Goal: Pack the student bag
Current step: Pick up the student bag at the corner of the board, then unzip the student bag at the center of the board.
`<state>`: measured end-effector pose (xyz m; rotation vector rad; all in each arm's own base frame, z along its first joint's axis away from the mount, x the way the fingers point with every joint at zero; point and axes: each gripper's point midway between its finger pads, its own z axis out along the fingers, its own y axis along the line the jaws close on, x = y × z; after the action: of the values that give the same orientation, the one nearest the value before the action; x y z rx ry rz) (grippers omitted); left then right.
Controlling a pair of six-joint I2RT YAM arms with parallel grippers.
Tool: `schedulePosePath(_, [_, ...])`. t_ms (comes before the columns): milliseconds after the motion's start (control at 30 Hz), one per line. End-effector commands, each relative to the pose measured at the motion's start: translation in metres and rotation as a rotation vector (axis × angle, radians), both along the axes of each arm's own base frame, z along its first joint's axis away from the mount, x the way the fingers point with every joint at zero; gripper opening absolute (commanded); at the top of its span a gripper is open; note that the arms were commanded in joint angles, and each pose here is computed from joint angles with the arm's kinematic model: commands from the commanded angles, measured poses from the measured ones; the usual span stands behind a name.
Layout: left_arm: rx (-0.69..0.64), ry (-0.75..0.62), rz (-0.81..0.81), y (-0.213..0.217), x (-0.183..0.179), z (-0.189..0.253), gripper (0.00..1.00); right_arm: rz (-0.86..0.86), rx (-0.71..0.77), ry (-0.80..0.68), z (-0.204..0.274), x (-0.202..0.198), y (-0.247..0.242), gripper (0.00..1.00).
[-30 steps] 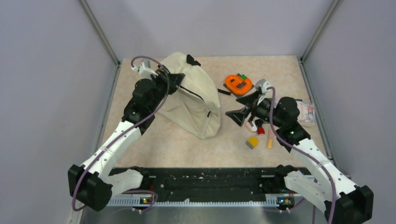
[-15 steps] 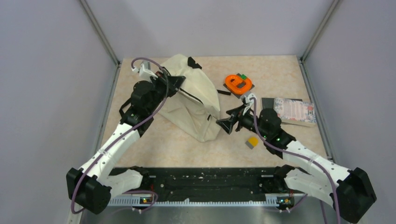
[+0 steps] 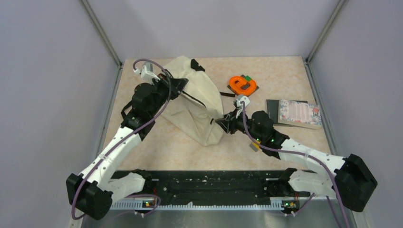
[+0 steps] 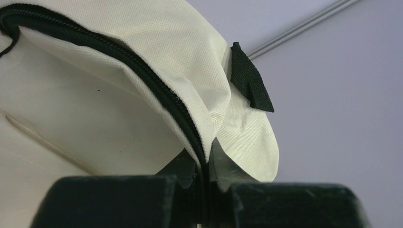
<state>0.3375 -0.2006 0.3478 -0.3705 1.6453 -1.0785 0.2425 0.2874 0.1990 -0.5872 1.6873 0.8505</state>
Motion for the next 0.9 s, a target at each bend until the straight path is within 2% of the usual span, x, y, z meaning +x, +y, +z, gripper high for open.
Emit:
schedulePosePath(0, [0.020,-0.165,0.028,0.013,-0.013,0.042,0.00,-0.069,0.097,-0.117,0.053,0.011,-0.001,0.17])
schedulePosePath(33, [0.043,-0.175,0.030,0.014,-0.014,0.040,0.00,-0.077,0.094,-0.115,0.053,0.011,-0.002,0.02])
schedulePosePath(133, [0.171,-0.211,0.000,0.014,-0.019,0.035,0.02,-0.103,0.089,-0.090,0.056,0.013,-0.006,0.00])
schedulePosePath(167, [0.238,-0.208,-0.010,0.016,-0.021,0.029,0.12,-0.104,0.102,-0.080,0.062,0.012,-0.006,0.00])
schedulePosePath(200, [0.304,-0.202,-0.029,0.017,-0.024,0.024,0.26,-0.106,0.113,-0.066,0.068,0.011,-0.006,0.00])
schedulePosePath(233, [0.374,-0.193,-0.051,0.018,-0.029,0.014,0.45,-0.126,0.129,-0.049,0.076,0.012,-0.009,0.00])
schedulePosePath(267, [0.430,-0.197,-0.059,0.022,-0.033,0.008,0.57,-0.141,0.138,-0.029,0.081,0.012,-0.011,0.00])
schedulePosePath(300, [0.489,-0.208,-0.060,0.027,-0.038,0.004,0.62,-0.153,0.142,-0.001,0.086,0.011,-0.013,0.00])
schedulePosePath(367, [0.551,-0.274,-0.058,0.036,-0.059,0.008,0.64,-0.173,0.136,0.048,0.093,0.010,-0.015,0.00])
schedulePosePath(467, [0.621,-0.428,-0.080,0.041,-0.096,0.017,0.83,-0.214,0.072,0.144,0.091,0.012,-0.018,0.00])
schedulePosePath(567, [0.666,-0.491,-0.165,0.038,-0.123,0.013,0.84,-0.224,0.026,0.213,0.085,0.014,-0.014,0.00])
schedulePosePath(700, [0.697,-0.424,-0.348,0.020,-0.139,-0.030,0.84,-0.223,0.049,0.252,0.087,0.013,-0.010,0.00])
schedulePosePath(800, [0.625,-0.367,-0.451,0.001,-0.148,-0.059,0.83,-0.223,0.055,0.264,0.087,0.014,-0.008,0.00])
schedulePosePath(867, [0.523,-0.371,-0.489,-0.014,-0.153,-0.061,0.83,-0.230,0.050,0.270,0.085,0.015,-0.008,0.00])
